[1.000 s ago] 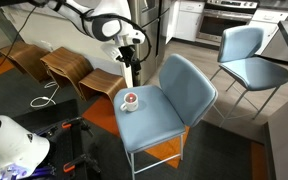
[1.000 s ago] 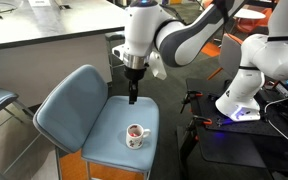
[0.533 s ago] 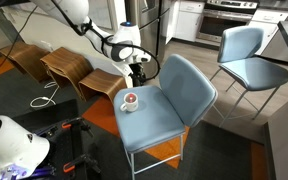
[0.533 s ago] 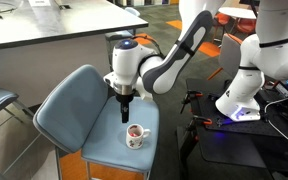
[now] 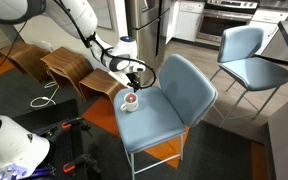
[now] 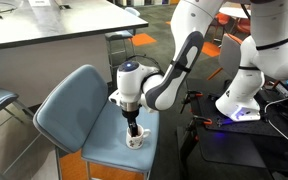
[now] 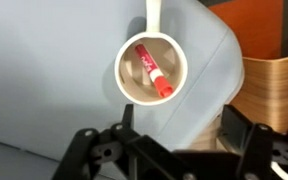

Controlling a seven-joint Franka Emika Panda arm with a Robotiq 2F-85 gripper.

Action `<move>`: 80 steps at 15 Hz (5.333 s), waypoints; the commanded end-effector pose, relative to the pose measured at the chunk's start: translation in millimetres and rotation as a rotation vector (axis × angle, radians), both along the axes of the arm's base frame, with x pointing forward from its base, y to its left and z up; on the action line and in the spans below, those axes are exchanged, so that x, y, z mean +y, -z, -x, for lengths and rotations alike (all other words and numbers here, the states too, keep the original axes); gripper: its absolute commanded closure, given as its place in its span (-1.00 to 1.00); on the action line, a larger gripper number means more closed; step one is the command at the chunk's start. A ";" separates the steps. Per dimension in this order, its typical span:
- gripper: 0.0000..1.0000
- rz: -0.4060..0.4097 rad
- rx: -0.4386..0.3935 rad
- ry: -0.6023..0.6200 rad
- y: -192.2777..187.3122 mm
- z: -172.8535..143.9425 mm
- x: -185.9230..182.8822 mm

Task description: Place the marker on the seat of the chair

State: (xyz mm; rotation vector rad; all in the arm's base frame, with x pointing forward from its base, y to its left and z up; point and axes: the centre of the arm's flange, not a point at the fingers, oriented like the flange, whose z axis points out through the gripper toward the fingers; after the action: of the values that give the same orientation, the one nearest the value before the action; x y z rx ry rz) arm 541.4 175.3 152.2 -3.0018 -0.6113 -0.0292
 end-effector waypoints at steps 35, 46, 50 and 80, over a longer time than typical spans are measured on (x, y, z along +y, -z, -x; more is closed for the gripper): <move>0.13 -0.197 0.007 -0.417 73.6 -9.4 -44.6; 0.90 -0.208 0.007 -0.422 69.8 0.1 -50.1; 0.90 -0.210 -0.009 -0.405 45.9 7.1 -50.6; 0.90 0.029 0.565 0.516 103.9 -133.1 -173.8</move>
State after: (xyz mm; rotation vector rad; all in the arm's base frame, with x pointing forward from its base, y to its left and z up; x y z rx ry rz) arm 636.4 3.2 68.8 -2.9347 0.1583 0.6071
